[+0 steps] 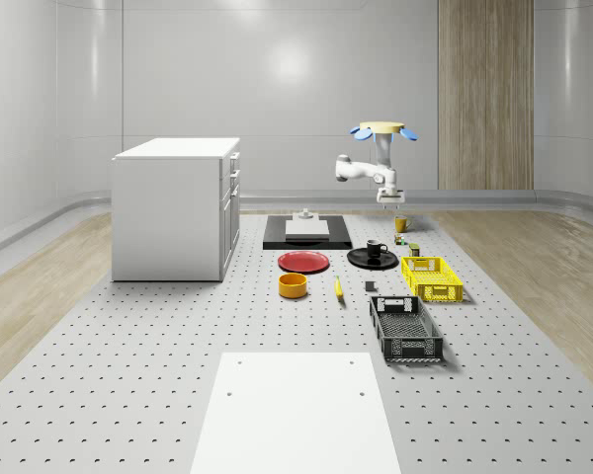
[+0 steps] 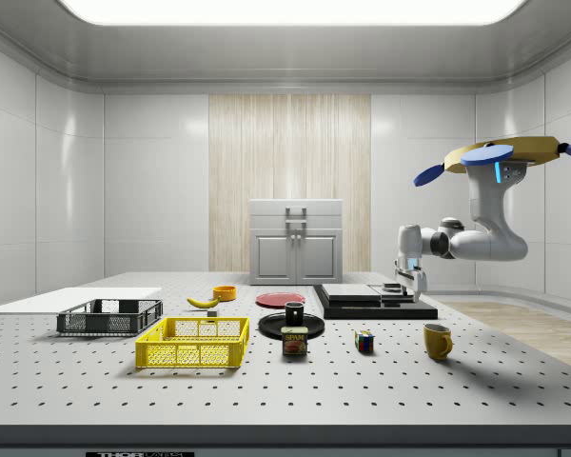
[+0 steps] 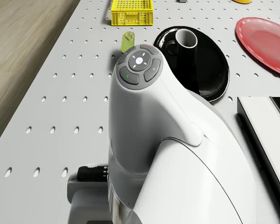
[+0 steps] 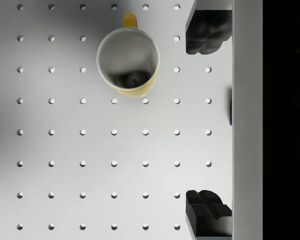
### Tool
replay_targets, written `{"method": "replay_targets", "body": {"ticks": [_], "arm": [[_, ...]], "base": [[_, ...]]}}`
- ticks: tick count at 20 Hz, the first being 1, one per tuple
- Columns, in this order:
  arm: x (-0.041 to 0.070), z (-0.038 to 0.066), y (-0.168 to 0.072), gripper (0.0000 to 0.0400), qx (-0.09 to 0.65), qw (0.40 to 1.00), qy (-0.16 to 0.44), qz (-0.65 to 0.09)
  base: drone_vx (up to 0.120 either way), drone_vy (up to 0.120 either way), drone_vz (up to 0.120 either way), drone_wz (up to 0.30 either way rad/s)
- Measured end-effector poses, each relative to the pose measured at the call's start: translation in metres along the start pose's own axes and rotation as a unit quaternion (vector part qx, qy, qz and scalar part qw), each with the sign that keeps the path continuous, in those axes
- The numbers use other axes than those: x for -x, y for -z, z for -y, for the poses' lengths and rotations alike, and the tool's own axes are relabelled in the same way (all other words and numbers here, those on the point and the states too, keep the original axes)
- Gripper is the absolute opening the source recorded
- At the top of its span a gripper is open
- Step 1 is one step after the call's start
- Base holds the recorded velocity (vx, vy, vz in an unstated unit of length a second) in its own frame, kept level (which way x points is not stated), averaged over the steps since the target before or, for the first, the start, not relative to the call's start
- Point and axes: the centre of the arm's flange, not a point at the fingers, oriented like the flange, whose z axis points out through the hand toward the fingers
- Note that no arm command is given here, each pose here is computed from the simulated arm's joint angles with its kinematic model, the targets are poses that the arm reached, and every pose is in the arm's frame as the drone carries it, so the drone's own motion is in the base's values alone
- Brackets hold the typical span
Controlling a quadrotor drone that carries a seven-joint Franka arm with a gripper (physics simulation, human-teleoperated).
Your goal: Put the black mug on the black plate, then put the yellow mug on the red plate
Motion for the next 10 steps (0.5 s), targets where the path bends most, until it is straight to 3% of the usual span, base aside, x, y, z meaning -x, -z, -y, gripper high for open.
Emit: {"method": "replay_targets", "body": {"ticks": [2, 7, 8, 10], "arm": [[0.0, 0.0, 0.0, 0.04, 0.0, 1.0, 0.0, 0.0], [0.0, 0.0, 0.0, 0.04, 0.0, 1.0, 0.0, 0.0], [0.0, 0.0, 0.0, 0.04, 0.0, 1.0, 0.0, 0.0], [0.0, 0.0, 0.0, 0.04, 0.0, 1.0, 0.0, 0.0]], "base": [[-0.1, 0.04, 0.0, 0.0], [-0.008, 0.12, 0.0, 0.0], [-0.12, 0.12, 0.0, 0.0], [-0.12, 0.0, 0.0, 0.0]]}}
